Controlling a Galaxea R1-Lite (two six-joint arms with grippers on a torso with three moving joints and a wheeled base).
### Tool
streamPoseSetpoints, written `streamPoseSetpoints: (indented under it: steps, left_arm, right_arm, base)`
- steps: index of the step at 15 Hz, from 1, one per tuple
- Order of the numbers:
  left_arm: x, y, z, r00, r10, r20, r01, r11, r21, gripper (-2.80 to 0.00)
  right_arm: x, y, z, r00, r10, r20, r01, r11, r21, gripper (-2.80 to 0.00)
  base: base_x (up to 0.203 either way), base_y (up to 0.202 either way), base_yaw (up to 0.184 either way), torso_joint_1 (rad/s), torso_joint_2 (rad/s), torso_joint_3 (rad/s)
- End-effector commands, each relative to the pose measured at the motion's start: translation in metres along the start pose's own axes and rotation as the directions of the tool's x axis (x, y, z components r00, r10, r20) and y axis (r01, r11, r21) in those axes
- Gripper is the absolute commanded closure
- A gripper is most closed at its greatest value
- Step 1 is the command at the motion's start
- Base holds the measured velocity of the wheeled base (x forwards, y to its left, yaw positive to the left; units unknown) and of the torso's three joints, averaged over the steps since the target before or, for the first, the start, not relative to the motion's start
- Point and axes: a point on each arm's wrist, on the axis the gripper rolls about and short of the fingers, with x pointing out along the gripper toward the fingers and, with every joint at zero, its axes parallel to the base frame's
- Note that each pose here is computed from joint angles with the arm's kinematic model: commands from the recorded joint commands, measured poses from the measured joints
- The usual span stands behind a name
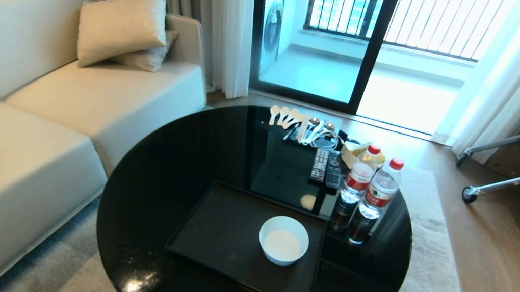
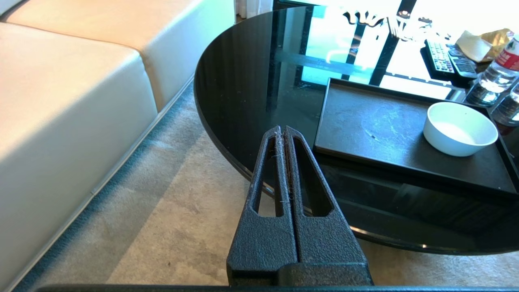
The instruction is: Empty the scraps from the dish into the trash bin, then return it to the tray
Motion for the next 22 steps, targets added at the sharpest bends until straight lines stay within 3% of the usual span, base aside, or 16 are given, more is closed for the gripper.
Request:
streamPoseSetpoints:
  steps: [1,8,11,14,15,19,22]
  left_arm:
    - [0.000,0.000,0.000,1.000,0.000,0.001,0.000,1.000,-0.001,0.00]
    - [0.000,0.000,0.000,1.000,0.000,0.001,0.000,1.000,-0.001,0.00]
    - [0.000,0.000,0.000,1.000,0.000,0.001,0.000,1.000,-0.001,0.00]
    - [0.000,0.000,0.000,1.000,0.000,0.001,0.000,1.000,-0.001,0.00]
    - [0.000,0.000,0.000,1.000,0.000,0.001,0.000,1.000,-0.001,0.00]
    - [0.000,0.000,0.000,1.000,0.000,0.001,0.000,1.000,-0.001,0.00]
    - [0.000,0.000,0.000,1.000,0.000,0.001,0.000,1.000,-0.001,0.00]
  right_arm:
    - [-0.017,-0.007,-0.010,0.999,0.003,0.048,-0.003,1.000,-0.001,0.00]
    - [-0.058,-0.024,-0.045,0.993,0.037,0.111,-0.028,0.996,-0.079,0.00]
    - [-0.067,-0.025,-0.063,0.976,0.207,0.067,-0.200,0.975,-0.101,0.00]
    - [-0.076,-0.027,-0.089,0.964,0.259,-0.065,-0.266,0.948,-0.177,0.00]
    - [-0.079,-0.028,-0.092,0.960,0.274,-0.056,-0.280,0.941,-0.191,0.00]
    - [-0.094,-0.033,-0.097,0.936,0.318,0.152,-0.288,0.938,-0.191,0.00]
    - [-0.094,-0.033,-0.097,0.934,0.320,0.161,-0.299,0.944,-0.142,0.00]
  base:
    - [0.000,0.000,0.000,0.000,0.00,0.000]
    - [0.000,0.000,0.000,0.000,0.00,0.000]
    - [0.000,0.000,0.000,0.000,0.00,0.000]
    - [0.000,0.000,0.000,0.000,0.00,0.000]
    - [0.000,0.000,0.000,0.000,0.00,0.000]
    - [0.000,0.000,0.000,0.000,0.00,0.000]
    - [0.000,0.000,0.000,0.000,0.00,0.000]
